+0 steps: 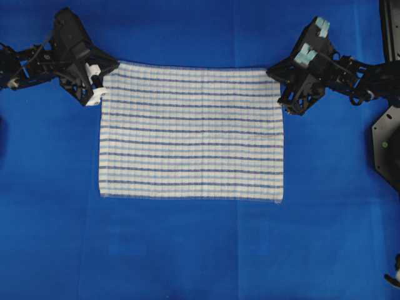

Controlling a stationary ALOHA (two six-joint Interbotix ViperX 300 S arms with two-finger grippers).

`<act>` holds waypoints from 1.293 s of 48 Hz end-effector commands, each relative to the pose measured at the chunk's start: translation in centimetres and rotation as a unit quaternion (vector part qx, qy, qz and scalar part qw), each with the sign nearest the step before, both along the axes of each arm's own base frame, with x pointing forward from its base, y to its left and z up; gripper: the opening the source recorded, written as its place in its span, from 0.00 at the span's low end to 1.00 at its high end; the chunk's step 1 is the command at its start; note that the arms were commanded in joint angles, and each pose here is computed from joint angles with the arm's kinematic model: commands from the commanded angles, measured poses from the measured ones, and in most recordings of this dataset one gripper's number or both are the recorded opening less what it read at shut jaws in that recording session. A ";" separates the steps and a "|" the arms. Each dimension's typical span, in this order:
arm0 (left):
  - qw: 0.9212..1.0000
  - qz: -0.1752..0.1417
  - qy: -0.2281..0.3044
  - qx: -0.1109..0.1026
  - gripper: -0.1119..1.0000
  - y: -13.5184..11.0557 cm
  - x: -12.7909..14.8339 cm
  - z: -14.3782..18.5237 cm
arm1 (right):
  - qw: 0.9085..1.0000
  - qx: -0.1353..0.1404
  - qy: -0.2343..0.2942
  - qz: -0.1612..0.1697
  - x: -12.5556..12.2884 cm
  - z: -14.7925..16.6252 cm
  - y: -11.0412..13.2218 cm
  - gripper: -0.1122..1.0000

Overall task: Fold the blue towel.
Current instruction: 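Pull both held far corners toward the near edge, folding the towel in half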

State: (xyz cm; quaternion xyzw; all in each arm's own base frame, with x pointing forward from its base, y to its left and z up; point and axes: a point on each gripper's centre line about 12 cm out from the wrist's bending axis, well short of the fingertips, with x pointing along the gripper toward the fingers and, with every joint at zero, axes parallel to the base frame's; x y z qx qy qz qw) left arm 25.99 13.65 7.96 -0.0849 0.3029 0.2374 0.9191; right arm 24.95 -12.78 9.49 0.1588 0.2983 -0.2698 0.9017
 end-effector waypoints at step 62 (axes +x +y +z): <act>0.962 -0.236 -0.128 -0.037 0.14 -15.3 -1.1 7.9 | 0.975 0.118 -0.117 0.147 -1.6 7.8 13.1 0.14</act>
